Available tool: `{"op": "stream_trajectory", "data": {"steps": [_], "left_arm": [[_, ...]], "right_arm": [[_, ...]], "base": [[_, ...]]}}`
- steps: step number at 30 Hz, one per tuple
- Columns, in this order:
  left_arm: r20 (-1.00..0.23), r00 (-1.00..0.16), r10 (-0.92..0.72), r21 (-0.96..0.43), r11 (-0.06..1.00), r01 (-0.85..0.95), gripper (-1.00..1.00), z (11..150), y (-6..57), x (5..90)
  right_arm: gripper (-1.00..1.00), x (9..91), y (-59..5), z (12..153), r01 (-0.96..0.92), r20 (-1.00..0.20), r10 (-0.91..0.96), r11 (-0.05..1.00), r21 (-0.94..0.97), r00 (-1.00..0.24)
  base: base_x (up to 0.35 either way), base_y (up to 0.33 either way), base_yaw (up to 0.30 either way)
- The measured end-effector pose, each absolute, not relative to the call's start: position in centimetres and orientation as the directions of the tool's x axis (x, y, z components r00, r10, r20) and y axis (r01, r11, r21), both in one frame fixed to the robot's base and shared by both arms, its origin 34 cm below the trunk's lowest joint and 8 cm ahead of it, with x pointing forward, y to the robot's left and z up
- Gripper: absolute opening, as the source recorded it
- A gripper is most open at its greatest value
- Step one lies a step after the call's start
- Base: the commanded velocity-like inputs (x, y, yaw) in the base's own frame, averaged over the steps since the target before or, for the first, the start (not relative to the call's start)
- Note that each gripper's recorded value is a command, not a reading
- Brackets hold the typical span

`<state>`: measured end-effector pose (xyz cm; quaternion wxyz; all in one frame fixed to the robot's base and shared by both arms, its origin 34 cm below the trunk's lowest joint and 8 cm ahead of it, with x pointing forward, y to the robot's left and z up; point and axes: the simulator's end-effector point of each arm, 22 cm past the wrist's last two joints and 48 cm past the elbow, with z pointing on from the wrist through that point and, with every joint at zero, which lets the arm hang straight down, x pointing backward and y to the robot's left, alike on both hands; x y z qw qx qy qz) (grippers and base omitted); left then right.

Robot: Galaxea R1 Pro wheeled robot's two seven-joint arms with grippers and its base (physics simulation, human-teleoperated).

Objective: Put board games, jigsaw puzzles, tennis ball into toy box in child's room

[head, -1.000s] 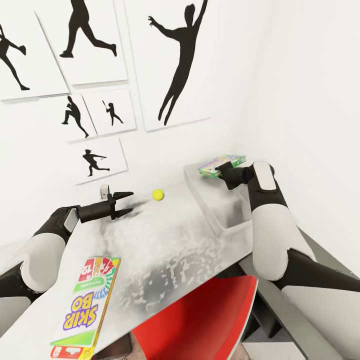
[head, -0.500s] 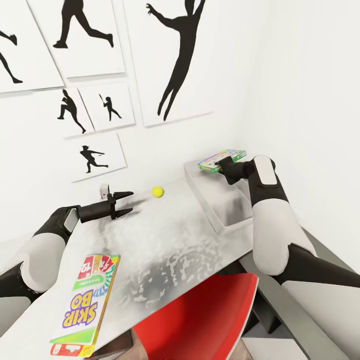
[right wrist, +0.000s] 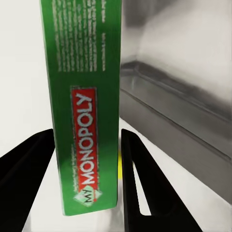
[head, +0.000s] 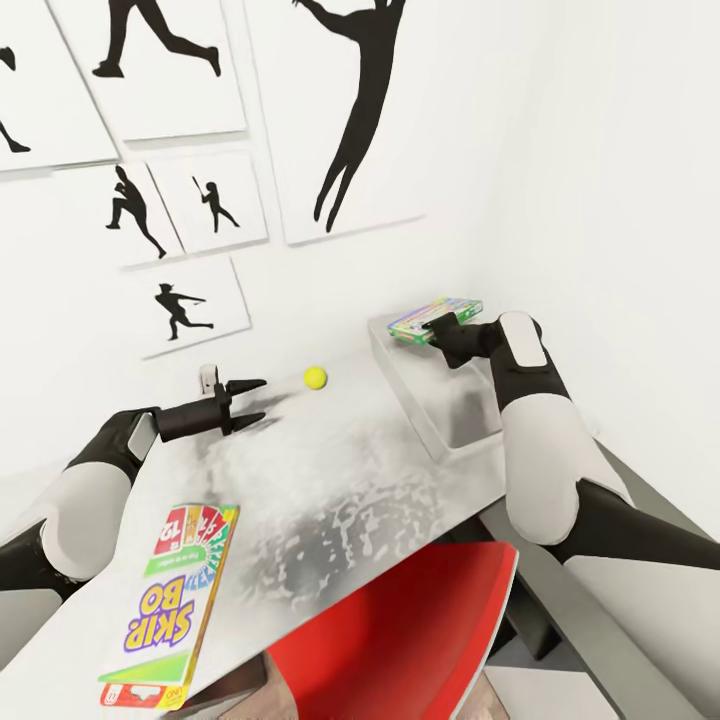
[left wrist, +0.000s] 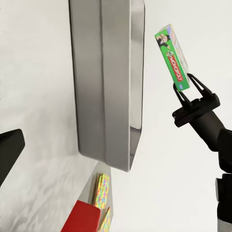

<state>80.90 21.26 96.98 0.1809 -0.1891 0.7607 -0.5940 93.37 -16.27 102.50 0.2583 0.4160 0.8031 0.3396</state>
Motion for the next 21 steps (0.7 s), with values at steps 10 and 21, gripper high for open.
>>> {"op": "stream_trajectory", "data": {"steps": [10,21], "left_arm": [[-0.051,-0.862,-0.505,-0.973,0.218,-0.071,1.00,97.08,21.28,81.04],[-0.051,-0.861,-0.506,-0.974,0.215,-0.068,1.00,97.18,21.33,81.07]], "right_arm": [[-1.00,93.41,-16.28,102.39,0.494,-0.133,0.843,0.425,0.758,-0.521],[-1.00,93.50,-16.44,102.57,0.492,-0.138,0.845,0.425,0.760,-0.517]], "base": [[0.000,0.000,0.000],[0.000,0.000,0.000]]}}
